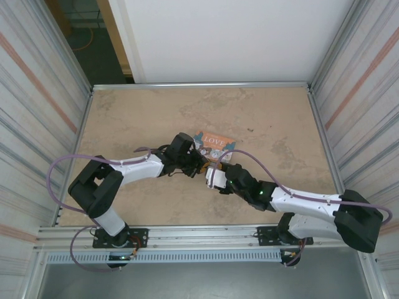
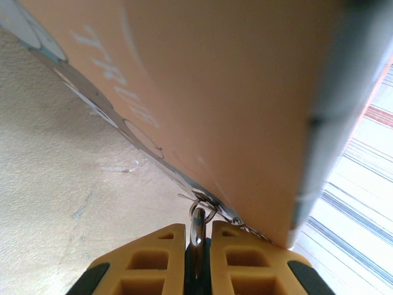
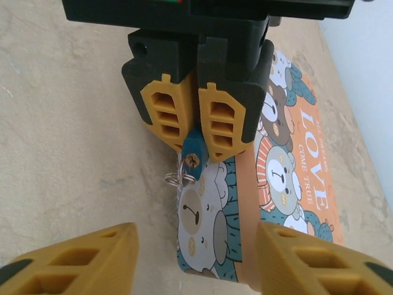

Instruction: Unlock a padlock with a key

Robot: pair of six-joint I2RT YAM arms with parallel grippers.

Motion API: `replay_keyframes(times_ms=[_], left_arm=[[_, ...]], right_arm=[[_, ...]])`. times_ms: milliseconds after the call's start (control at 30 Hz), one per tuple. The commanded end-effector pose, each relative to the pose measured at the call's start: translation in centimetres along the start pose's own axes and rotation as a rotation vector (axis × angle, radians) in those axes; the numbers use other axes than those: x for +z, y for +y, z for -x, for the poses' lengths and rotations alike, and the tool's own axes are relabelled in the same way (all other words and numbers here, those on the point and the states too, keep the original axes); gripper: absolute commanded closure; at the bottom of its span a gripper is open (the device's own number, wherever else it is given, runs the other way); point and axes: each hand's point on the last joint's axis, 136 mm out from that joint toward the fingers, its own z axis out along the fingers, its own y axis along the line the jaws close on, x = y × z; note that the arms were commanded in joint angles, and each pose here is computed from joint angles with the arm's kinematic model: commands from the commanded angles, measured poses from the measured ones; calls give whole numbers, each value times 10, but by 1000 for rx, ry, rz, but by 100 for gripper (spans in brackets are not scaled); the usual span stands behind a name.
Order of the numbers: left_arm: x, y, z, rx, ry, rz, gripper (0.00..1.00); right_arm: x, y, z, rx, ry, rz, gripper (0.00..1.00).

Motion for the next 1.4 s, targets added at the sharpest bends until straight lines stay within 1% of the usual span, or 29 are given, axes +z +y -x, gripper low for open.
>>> replay_keyframes(times_ms=[0, 200, 833, 1200, 1367], left_arm=[[-6, 1, -13, -24, 43, 14, 100], [-6, 1, -12, -28, 44, 15, 100], [-4, 4, -13, -34, 51, 14, 100], [-2, 6, -14, -44, 57, 6, 100], [-1, 6, -15, -47, 60, 5, 100]], right_arm=[[4, -3, 15, 10, -42, -14, 56], [14, -1, 17, 7, -38, -13, 64], [29, -2, 24, 6, -37, -30, 82], [30, -4, 25, 65, -43, -45, 92], [29, -3, 29, 125, -63, -45, 98]])
